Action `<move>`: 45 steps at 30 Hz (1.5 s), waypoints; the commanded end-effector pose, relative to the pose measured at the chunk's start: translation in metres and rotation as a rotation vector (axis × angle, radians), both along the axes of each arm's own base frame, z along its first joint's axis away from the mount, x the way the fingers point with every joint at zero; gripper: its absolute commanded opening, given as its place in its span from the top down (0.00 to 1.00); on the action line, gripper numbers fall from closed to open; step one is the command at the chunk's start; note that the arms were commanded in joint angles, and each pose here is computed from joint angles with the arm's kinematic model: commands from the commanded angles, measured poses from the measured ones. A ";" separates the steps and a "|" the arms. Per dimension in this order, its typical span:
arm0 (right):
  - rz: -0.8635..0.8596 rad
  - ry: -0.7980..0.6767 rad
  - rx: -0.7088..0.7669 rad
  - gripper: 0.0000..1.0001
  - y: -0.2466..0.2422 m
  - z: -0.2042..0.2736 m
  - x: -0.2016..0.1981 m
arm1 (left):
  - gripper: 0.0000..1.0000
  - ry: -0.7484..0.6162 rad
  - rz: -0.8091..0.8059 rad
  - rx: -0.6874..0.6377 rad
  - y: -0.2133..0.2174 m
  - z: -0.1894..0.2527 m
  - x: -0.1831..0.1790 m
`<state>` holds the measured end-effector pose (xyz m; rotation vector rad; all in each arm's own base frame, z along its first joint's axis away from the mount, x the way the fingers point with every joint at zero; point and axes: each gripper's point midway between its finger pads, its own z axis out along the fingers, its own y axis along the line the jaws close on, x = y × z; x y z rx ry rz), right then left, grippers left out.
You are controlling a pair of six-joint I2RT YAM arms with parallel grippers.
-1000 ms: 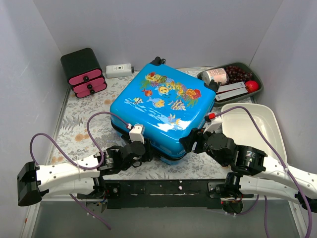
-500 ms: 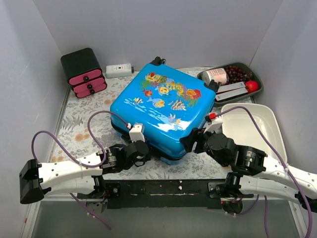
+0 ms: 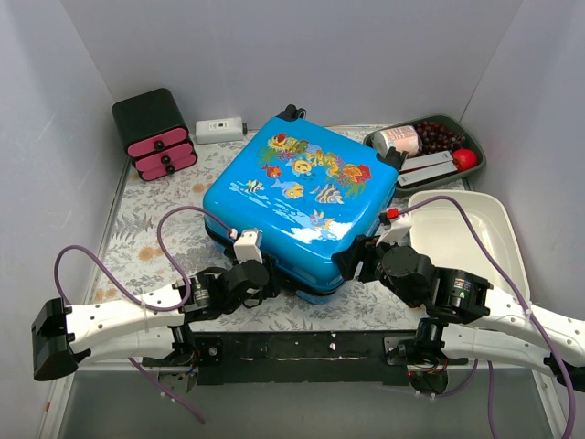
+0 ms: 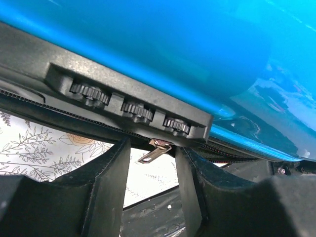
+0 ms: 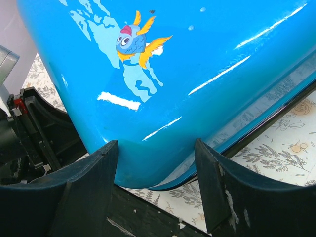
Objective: Open, take out, and arrange the luggage
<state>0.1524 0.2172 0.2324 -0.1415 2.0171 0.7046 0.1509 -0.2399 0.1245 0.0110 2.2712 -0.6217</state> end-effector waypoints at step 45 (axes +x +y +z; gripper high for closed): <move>-0.006 0.010 -0.088 0.32 0.000 -0.008 0.004 | 0.57 -0.199 -0.191 0.103 -0.008 0.014 0.011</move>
